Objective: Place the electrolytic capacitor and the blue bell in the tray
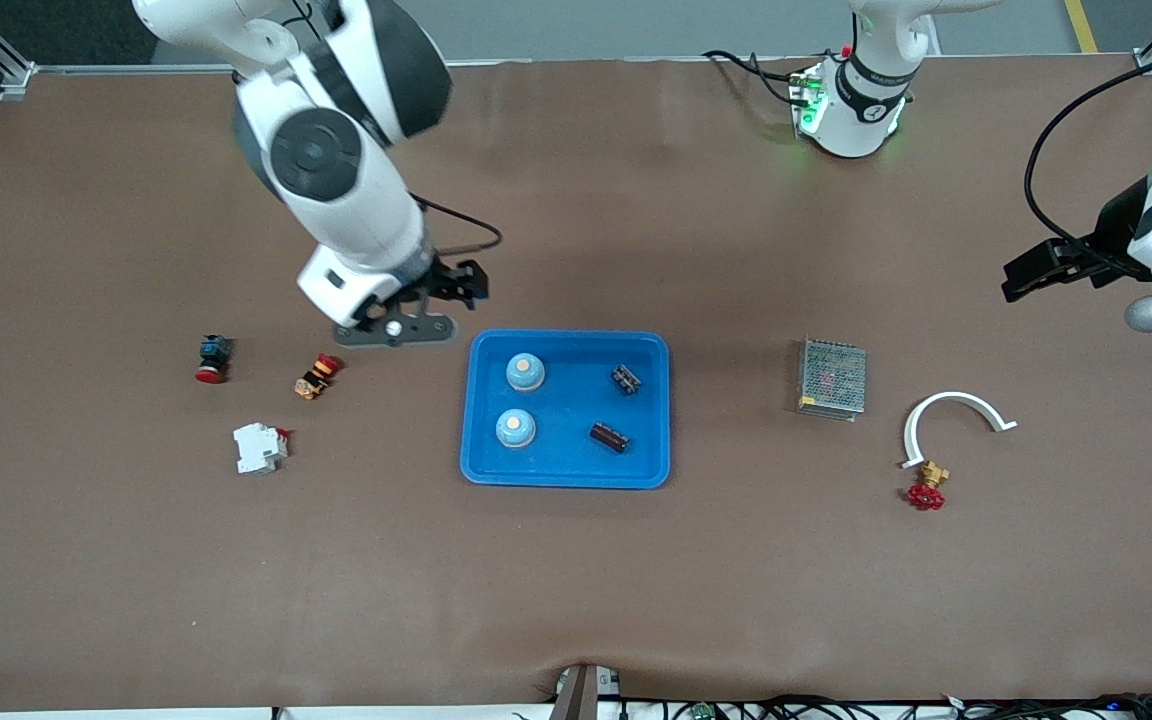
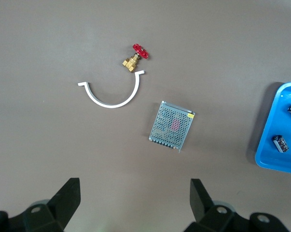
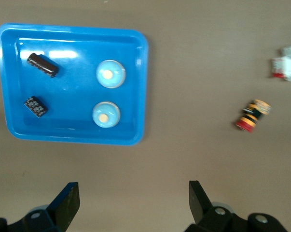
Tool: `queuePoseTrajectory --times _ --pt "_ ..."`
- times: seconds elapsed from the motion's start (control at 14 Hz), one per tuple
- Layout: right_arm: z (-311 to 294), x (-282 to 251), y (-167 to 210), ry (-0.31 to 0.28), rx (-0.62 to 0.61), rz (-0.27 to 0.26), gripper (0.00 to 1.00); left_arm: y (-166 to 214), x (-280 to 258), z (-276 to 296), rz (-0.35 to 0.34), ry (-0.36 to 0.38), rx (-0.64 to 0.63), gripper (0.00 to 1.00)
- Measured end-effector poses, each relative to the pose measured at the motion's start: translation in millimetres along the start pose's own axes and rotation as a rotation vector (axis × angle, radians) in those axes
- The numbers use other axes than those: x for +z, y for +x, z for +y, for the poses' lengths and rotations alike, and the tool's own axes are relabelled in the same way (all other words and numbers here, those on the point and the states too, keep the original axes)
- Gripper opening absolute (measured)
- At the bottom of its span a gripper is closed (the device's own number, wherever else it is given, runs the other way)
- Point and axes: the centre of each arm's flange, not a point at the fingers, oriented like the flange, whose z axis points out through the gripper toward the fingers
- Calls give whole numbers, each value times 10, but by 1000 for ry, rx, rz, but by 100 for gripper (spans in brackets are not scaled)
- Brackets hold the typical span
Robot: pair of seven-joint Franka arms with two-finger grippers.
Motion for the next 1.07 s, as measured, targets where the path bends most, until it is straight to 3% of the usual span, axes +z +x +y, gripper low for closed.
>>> queuePoseTrajectory --times 0.21,0.5,0.79,1.07 --pt "558 -324 -197 4 -9 5 100 -4 1 9 -1 0 2 100" --pt "1190 -441 -415 -36 4 25 100 -7 0 19 -1 0 3 100" --pt "2013 -450 -331 -23 -33 24 100 -46 -72 12 11 -1 3 100" --pt "2819 -464 -181 -8 -59 68 100 -127 -213 -24 39 7 25 100"
